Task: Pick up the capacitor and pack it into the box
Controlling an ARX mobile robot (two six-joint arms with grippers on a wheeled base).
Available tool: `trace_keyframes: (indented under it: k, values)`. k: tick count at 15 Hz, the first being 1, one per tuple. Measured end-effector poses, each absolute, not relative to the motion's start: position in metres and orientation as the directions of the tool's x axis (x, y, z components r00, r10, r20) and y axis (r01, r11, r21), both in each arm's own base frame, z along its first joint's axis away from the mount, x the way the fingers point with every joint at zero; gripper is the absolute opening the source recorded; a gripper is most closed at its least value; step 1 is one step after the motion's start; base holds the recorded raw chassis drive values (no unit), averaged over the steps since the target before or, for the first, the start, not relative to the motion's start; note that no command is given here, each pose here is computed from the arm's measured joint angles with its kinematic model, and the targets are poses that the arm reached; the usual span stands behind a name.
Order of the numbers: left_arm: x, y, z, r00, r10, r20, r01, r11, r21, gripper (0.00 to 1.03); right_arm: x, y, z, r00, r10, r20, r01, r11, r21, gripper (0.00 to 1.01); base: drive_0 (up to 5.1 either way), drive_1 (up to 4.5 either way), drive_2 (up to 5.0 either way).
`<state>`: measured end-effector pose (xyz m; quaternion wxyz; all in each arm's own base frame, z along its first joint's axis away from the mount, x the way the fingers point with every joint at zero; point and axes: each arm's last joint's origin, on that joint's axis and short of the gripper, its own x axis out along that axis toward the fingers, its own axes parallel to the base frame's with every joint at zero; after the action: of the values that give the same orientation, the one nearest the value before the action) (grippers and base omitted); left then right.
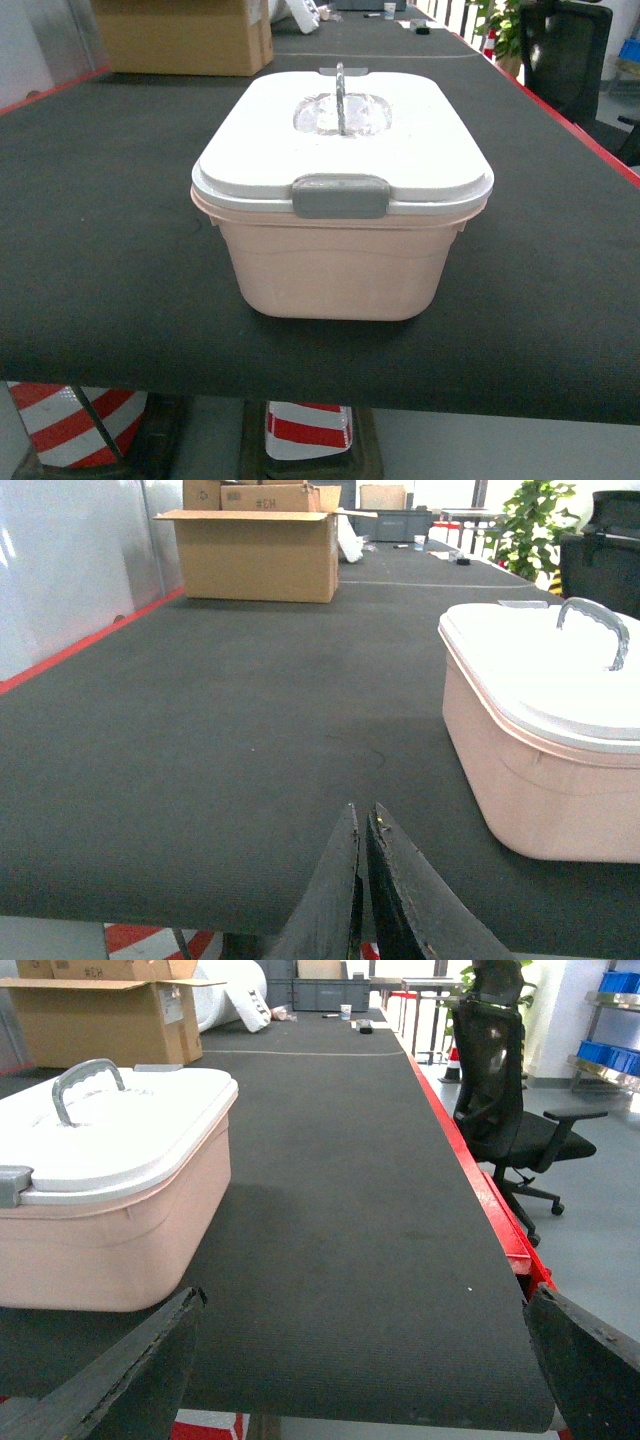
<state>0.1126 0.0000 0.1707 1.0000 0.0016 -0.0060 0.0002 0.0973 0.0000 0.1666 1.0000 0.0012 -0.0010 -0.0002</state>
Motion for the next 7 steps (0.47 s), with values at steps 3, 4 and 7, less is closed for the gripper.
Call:
trace_keyframes:
  k: [3, 4, 7]
  values:
    - [0.097, 0.0, 0.168, 1.0, -0.001, 0.012, 0.001, 1.0, 0.003, 0.02, 0.097, 0.0, 0.167, 1.0, 0.0, 0.002, 0.0, 1.0, 0.002, 0.98, 0.0, 0.0, 0.0]
    - [0.098, 0.0, 0.166, 1.0, -0.001, -0.004, 0.001, 1.0, 0.003, 0.02, 0.097, 0.0, 0.167, 1.0, 0.001, 0.003, -0.001, 1.0, 0.002, 0.98, 0.0, 0.0, 0.0]
    - [0.098, 0.0, 0.166, 1.0, 0.001, -0.006, -0.001, 1.0, 0.003, 0.02, 0.097, 0.0, 0.167, 1.0, 0.0, 0.001, 0.0, 1.0, 0.002, 0.98, 0.0, 0.0, 0.0]
